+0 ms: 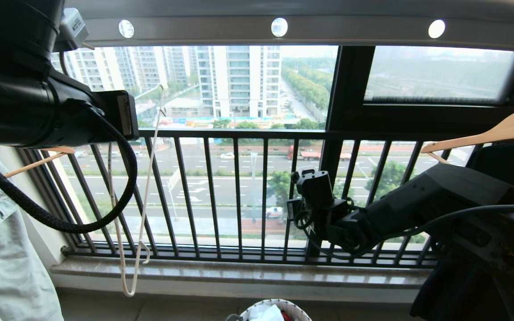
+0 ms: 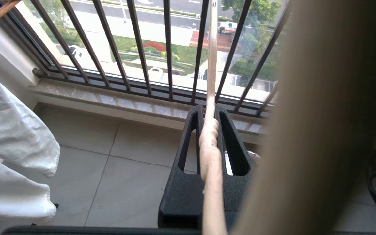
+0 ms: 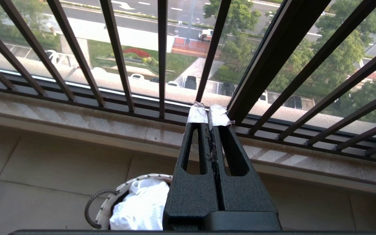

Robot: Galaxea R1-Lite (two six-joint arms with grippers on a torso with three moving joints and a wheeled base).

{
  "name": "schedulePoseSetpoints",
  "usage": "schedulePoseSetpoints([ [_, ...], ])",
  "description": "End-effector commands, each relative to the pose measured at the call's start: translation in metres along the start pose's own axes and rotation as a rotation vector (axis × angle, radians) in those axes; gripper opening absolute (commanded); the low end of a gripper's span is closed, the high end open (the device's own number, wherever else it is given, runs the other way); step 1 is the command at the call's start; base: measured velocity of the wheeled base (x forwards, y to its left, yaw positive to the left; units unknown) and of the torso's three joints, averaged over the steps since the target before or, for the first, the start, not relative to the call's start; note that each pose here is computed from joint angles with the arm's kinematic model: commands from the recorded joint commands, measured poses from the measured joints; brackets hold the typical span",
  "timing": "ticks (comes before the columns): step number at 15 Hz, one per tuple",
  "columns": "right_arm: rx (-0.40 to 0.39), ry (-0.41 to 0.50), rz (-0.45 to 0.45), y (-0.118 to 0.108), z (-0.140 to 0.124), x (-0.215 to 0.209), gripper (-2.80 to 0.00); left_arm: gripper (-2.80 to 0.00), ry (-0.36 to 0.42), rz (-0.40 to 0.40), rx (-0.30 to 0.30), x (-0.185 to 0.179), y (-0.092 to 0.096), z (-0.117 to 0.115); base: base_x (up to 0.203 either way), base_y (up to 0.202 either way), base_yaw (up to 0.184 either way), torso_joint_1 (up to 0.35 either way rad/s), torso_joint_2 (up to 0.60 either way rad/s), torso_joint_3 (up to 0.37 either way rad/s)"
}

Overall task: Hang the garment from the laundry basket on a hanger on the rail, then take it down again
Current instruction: Hang the clothes rack on the clothesline

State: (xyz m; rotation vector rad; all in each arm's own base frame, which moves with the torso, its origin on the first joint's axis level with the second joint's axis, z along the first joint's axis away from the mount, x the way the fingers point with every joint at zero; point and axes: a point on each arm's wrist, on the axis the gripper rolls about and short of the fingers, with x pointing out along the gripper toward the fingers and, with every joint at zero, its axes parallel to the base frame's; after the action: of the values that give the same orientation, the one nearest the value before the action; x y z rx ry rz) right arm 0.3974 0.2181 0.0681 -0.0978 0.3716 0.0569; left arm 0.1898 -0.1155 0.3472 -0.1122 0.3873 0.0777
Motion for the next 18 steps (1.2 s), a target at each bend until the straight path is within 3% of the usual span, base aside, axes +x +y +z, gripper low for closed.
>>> schedulePoseSetpoints([
  [1, 0.0, -0.003, 0.001, 0.001, 0.0, -0.001, -2.8, -2.8, 0.016, -0.004, 0.009, 0.004, -0.007, -0.003, 0.0, 0.0, 0.0, 0.0, 0.0, 0.0],
  [5, -0.004, 0.004, 0.002, 0.003, -0.003, 0.001, -2.8, -2.8, 0.023, 0.045, 0.027, 0.016, -0.021, -0.011, 0.0, 0.0, 0.0, 0.0, 0.0, 0.0],
  [9, -0.003, 0.002, 0.003, 0.003, -0.003, 0.001, -2.8, -2.8, 0.02, 0.021, 0.018, 0.016, -0.03, -0.009, 0.0, 0.0, 0.0, 0.0, 0.0, 0.0],
  [18, -0.022, -0.005, -0.017, 0.008, -0.002, -0.003, -2.8, -2.8, -0.045, -0.011, -0.046, -0.008, -0.016, 0.007, 0.0, 0.0, 0.0, 0.0, 0.0, 0.0],
])
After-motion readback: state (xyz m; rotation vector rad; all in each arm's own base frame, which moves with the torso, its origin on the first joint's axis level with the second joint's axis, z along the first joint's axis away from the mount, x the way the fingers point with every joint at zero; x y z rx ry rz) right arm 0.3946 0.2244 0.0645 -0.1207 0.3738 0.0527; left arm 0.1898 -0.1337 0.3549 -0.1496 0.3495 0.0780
